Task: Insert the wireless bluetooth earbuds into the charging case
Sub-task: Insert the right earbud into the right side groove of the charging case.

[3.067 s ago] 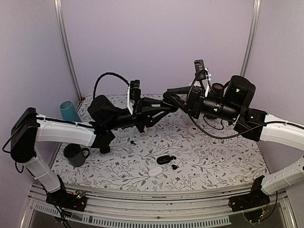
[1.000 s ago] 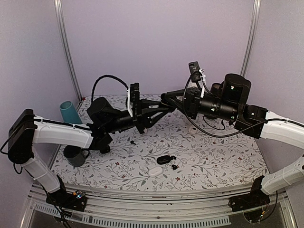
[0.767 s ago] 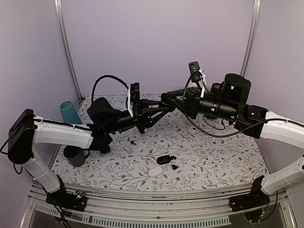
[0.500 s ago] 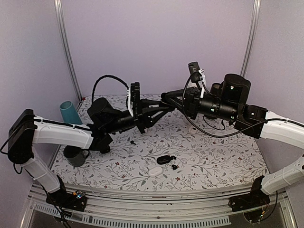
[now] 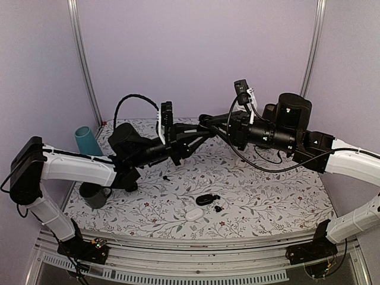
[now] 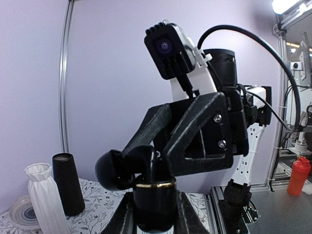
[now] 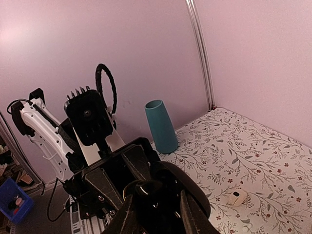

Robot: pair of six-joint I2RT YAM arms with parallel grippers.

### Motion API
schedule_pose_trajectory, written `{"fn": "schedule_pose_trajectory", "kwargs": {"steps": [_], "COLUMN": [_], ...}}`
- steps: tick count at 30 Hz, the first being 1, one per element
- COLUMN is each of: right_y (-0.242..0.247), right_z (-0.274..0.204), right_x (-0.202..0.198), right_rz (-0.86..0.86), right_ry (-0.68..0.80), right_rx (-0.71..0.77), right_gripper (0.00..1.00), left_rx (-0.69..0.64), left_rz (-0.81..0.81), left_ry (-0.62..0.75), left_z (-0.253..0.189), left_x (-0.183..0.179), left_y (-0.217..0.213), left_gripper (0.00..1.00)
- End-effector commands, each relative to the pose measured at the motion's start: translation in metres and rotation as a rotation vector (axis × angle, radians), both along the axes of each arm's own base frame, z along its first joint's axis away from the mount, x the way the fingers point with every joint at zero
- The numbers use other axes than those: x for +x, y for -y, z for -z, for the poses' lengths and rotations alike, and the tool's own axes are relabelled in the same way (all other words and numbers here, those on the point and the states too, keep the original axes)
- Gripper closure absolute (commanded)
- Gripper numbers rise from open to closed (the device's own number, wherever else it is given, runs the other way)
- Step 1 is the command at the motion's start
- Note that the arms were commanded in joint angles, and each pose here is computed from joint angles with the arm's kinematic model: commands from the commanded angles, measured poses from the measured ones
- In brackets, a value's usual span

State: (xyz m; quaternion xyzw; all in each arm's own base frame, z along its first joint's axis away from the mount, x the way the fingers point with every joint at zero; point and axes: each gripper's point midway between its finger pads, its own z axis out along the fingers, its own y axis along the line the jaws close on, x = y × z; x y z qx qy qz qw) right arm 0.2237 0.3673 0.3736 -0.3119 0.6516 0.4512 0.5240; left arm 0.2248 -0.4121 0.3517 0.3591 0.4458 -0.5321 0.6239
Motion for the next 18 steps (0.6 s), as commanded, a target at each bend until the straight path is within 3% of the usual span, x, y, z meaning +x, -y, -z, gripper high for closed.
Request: {"fn": "schedule_pose_trajectory", "kwargs": {"steps": [1, 18], "right_y": [0.001, 0.015], "right_z": [0.024, -0.017], "right_x": [-0.003, -0.016], "right_rz": [-0.001, -0.013], "right_ry": [-0.056, -0.019], "right_rx": [-0.083, 0.011], "right_gripper": [0.70, 0.62], "left_rx": [-0.153, -0.134], "left_rz": [-0.024, -0.039], "left_ry": [0.087, 0.064], "left_z": [-0.048, -0.035], "left_x": [-0.006, 0.001], "left_y": [-0.022, -0.021], "left_gripper": [1.00, 1.00]}}
